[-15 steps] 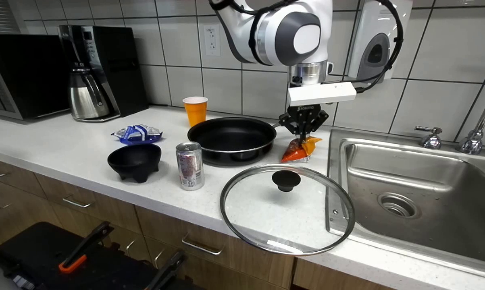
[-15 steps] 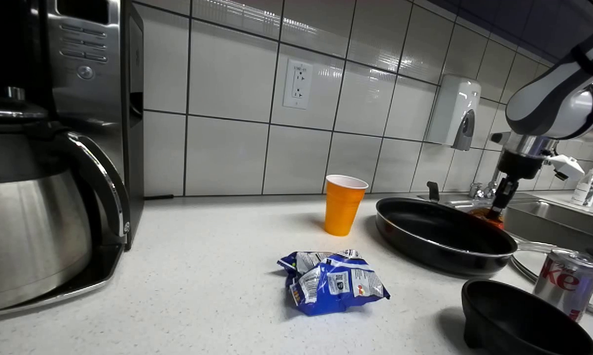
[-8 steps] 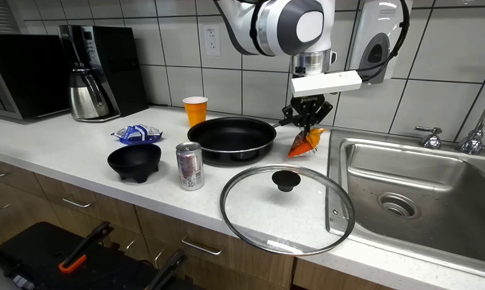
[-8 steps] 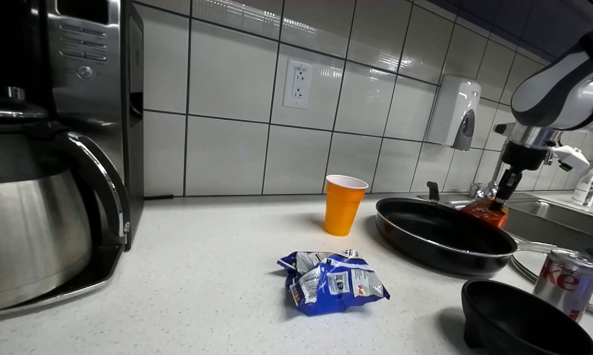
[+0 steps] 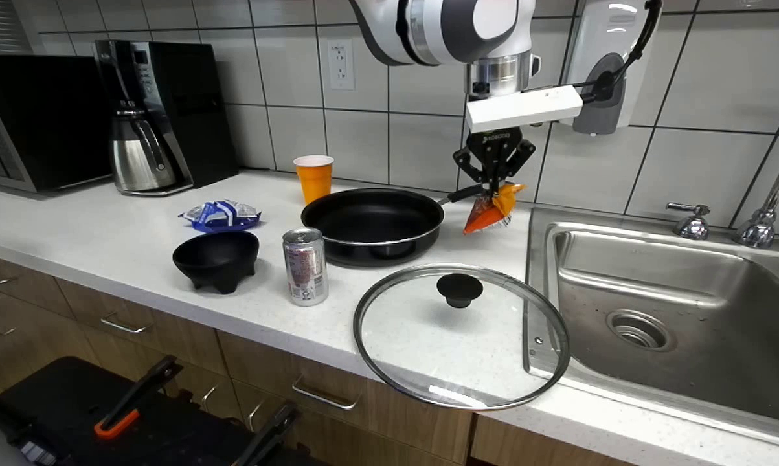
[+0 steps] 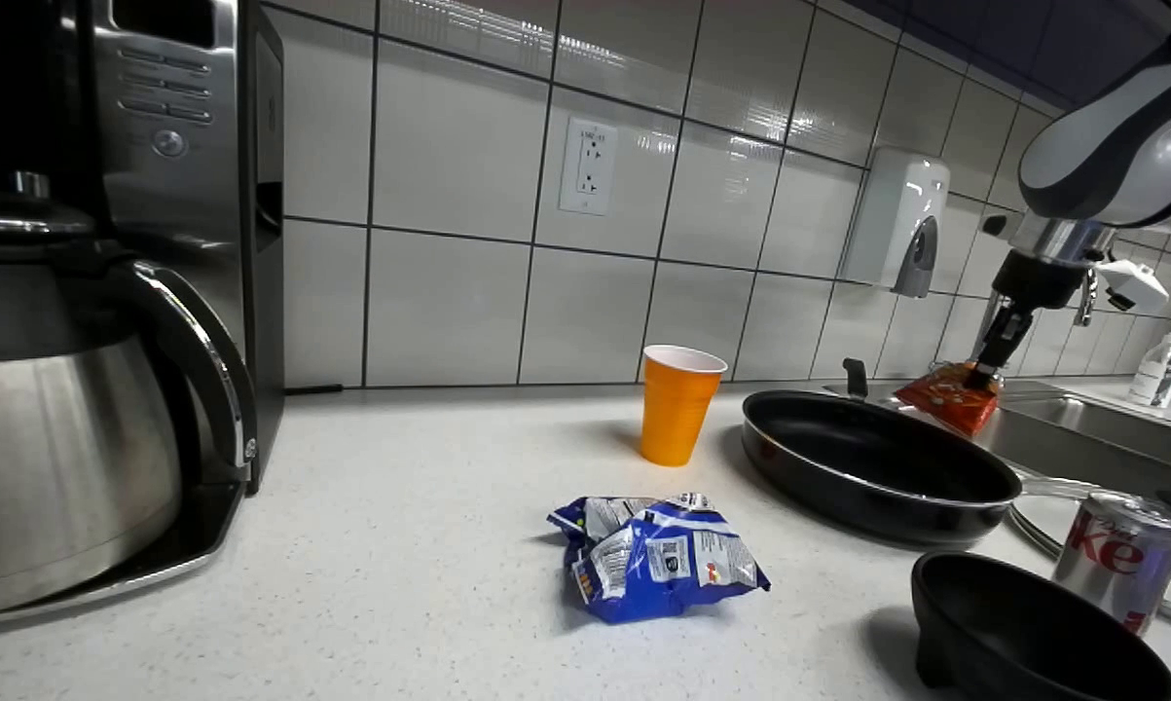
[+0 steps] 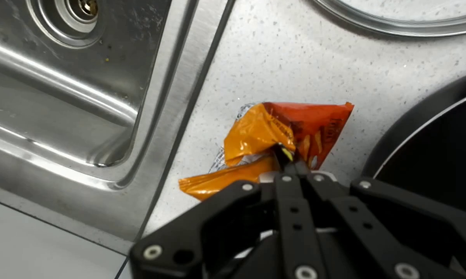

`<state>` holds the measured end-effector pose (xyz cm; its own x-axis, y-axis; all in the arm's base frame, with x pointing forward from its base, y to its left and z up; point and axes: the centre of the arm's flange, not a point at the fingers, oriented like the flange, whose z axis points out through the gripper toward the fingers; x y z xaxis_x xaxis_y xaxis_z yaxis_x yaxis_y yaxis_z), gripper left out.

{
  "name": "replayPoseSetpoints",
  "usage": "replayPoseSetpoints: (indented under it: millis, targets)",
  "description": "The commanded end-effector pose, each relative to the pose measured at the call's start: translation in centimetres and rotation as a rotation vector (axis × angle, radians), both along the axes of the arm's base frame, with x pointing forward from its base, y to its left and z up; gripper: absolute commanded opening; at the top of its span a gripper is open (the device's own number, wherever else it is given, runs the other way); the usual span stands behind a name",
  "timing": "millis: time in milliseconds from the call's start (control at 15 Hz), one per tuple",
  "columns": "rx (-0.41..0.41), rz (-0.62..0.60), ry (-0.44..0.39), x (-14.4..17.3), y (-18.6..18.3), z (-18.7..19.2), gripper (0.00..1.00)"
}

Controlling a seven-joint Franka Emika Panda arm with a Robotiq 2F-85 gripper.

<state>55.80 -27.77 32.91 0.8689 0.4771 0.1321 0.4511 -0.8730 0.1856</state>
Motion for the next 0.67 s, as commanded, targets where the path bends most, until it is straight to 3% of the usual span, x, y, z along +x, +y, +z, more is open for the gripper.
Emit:
replayPoseSetpoints:
  millis: [0,600]
  targets:
    - [0.016,0.037,-0.028,-1.0,1.5,2.5,0.00]
    - [0.037,0.114,-0.059,-1.4,5.9,4.4,0.00]
